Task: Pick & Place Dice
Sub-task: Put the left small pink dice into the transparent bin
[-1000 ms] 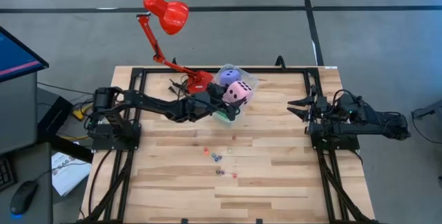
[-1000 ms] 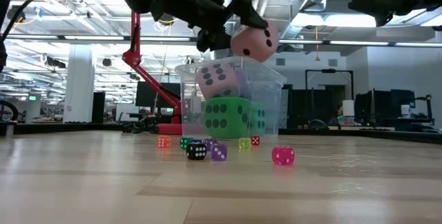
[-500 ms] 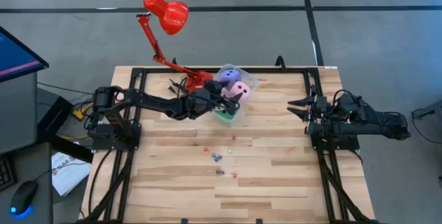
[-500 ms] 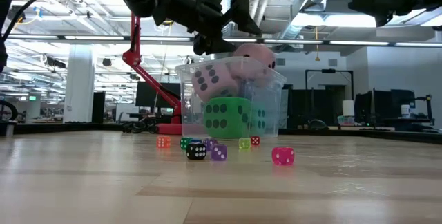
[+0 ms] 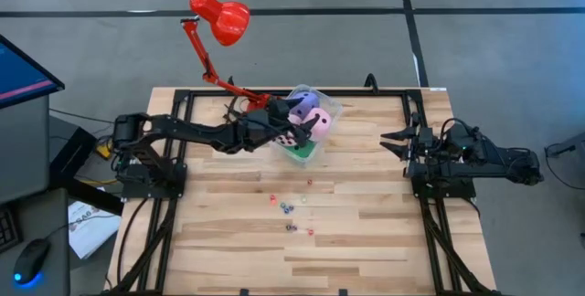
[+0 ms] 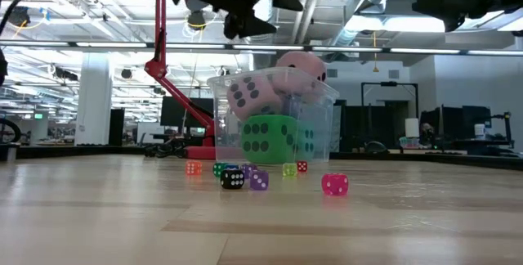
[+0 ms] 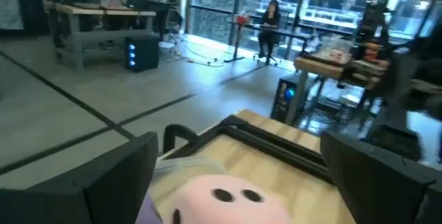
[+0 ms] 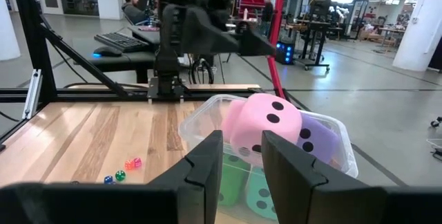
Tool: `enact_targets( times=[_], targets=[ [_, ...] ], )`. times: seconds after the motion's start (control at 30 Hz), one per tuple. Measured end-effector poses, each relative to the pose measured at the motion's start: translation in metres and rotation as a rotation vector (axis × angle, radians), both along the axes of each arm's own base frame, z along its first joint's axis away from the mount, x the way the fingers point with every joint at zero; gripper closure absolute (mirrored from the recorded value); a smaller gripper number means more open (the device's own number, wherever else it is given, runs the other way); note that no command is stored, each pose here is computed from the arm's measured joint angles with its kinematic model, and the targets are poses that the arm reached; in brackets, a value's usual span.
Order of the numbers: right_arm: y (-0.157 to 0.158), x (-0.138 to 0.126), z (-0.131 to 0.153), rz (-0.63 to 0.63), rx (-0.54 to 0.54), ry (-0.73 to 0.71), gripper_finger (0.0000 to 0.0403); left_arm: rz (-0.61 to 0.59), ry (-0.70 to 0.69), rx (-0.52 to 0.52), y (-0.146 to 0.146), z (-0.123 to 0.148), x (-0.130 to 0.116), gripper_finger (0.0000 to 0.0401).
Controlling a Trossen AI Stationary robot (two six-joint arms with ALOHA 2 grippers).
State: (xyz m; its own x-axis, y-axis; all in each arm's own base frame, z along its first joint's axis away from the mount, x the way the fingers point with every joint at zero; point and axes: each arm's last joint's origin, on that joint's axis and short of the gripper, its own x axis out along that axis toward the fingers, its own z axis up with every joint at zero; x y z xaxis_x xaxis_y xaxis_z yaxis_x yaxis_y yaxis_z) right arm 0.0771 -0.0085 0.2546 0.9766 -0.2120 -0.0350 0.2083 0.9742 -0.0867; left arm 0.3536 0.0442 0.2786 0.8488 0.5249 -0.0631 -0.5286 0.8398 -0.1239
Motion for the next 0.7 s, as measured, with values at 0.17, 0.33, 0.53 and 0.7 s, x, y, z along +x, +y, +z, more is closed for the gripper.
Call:
enact_targets(
  times=[0.17, 0.33, 0.53, 0.7],
  targets=[
    [0.0, 0.0, 0.0, 0.0, 0.001, 0.0, 0.0305, -0.044, 0.096, -0.017, -0.017, 0.002, -0.009, 0.0008],
    [0.0, 0.0, 0.0, 0.0, 0.002, 0.0, 0.0305, -0.091, 0.133, -0.084, -0.038, -0.002, -0.012, 0.0008],
    [0.0, 0.0, 0.0, 0.001, 0.001, 0.0, 0.0305, -0.195, 0.135, -0.074, -0.074, -0.002, -0.013, 0.0008],
    [0.0, 0.0, 0.0, 0.001, 0.0, 0.0, 0.0305, -0.253, 0.143, -0.068, -0.094, -0.002, -0.015, 0.0008]
  ],
)
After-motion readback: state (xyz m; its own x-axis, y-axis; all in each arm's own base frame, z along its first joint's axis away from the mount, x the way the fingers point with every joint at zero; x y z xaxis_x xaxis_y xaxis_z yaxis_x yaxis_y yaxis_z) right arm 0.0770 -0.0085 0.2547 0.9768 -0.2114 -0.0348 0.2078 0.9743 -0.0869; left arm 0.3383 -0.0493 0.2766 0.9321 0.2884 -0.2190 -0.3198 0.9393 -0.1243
